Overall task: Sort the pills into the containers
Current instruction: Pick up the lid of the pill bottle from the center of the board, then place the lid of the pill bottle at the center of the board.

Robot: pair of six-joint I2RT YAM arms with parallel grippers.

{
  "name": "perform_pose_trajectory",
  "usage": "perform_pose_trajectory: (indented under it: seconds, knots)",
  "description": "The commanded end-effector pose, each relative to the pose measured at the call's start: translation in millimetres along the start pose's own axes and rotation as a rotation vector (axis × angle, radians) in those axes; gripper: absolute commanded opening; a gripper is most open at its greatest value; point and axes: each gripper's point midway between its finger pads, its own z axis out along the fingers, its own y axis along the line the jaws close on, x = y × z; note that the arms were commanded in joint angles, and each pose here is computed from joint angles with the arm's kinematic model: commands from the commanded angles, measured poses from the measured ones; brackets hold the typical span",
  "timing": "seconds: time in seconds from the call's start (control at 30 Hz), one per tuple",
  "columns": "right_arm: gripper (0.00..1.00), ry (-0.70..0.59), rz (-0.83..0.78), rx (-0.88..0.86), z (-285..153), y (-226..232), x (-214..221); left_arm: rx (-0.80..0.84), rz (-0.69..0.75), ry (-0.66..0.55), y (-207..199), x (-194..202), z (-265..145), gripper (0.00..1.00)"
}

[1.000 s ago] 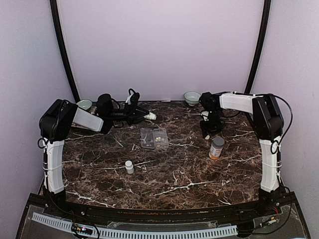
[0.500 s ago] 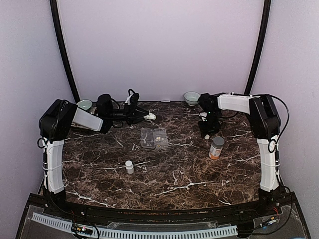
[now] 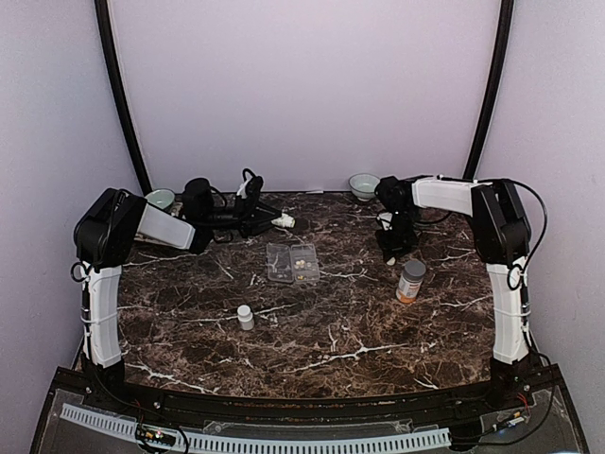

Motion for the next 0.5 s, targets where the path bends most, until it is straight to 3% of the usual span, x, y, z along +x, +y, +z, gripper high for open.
perform_pose_trajectory:
  seconds: [0.0,0.47]
  knots:
    - [0.22,-0.014,0.008,-0.022,-4.7,1.7,-8.6,0.017,0.065,-0.006,-20.6,-6.3,-3.8,0.00]
    - [0.21,-0.069,-0.035,-0.078,-29.4,49.2,-35.4,0.047,0.066,-0.009,-31.9,-7.0,-4.4,0.00]
